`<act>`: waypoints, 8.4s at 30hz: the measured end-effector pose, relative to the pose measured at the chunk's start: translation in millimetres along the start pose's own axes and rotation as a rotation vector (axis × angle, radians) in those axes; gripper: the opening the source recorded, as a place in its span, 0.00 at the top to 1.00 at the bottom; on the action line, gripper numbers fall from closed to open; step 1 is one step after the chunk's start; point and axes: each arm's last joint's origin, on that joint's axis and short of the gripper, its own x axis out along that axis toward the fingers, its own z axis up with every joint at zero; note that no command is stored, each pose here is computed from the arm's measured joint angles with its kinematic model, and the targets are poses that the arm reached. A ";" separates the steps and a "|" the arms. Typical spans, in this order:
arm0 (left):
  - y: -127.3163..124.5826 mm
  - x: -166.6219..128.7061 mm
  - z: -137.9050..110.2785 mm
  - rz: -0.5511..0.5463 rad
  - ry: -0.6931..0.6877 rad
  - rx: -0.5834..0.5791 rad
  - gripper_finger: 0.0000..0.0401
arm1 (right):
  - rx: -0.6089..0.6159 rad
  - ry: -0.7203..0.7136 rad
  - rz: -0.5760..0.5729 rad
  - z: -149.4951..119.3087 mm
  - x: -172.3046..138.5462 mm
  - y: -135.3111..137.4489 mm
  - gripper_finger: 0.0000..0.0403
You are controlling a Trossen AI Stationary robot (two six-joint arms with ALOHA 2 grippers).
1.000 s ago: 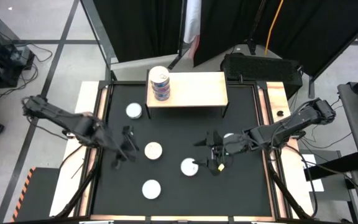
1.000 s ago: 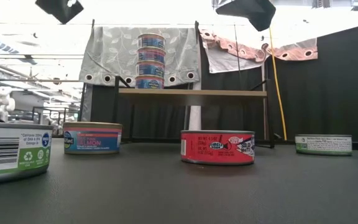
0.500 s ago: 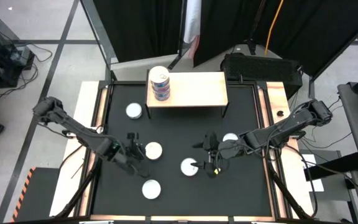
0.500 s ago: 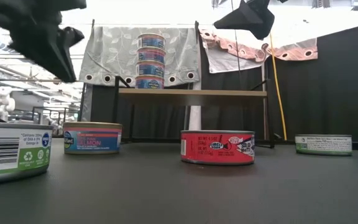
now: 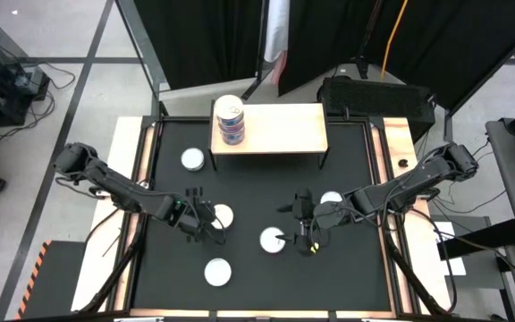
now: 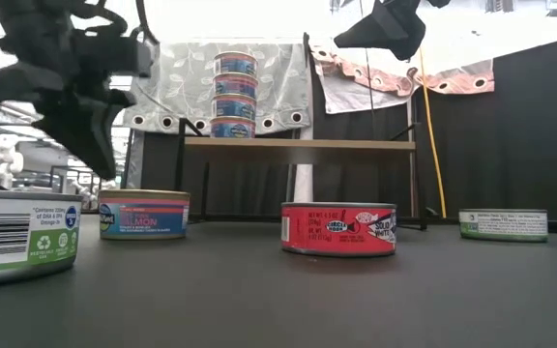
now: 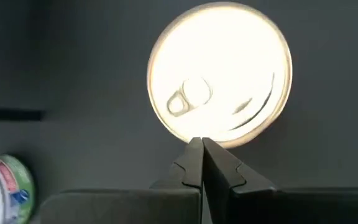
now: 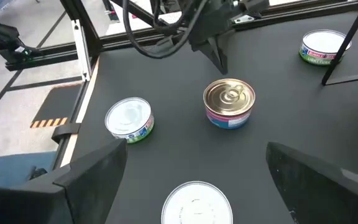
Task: Stack canned seafood by type on shelf
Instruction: Stack the blue pink tuna can on top of the other blue pink tuna can on the shelf
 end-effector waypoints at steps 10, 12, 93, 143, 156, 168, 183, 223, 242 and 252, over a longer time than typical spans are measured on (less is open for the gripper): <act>-2.9 6.7 -1.4 -0.023 -0.051 -0.026 0.99 | -0.002 0.015 -0.007 -1.4 0.0 -0.8 0.06; -2.7 6.7 -1.1 -0.029 -0.050 -0.015 0.99 | 0.001 0.015 -0.007 -1.4 0.0 -0.8 0.06; 47.5 -90.8 15.7 -0.120 -0.269 0.367 0.44 | -0.037 0.032 -0.008 -4.0 2.8 -0.6 0.06; 45.0 17.6 31.0 -0.322 0.191 0.621 0.30 | -0.072 0.025 -0.002 -3.5 2.6 0.3 0.06; 52.3 -7.3 29.0 -0.317 0.119 0.522 0.51 | -0.542 -0.103 -0.023 -2.3 19.1 12.1 0.06; 73.3 -112.0 55.9 -0.544 -0.356 0.125 0.50 | -1.620 -0.040 -0.501 20.9 73.7 70.5 0.06; 86.8 -178.9 48.7 -0.905 -0.321 -0.310 0.49 | -2.205 0.089 -0.841 48.6 146.2 111.1 0.07; 90.3 -179.3 46.0 -0.908 -0.290 -0.398 0.49 | -2.261 0.020 -0.887 64.2 155.5 93.9 0.27; 93.5 -178.7 49.7 -0.782 -0.372 -0.441 0.43 | -2.230 0.024 -0.907 65.4 155.0 92.4 0.55; 98.5 -183.1 46.0 -0.669 -0.424 -0.434 0.24 | -2.204 0.038 -0.911 63.3 154.4 94.7 0.55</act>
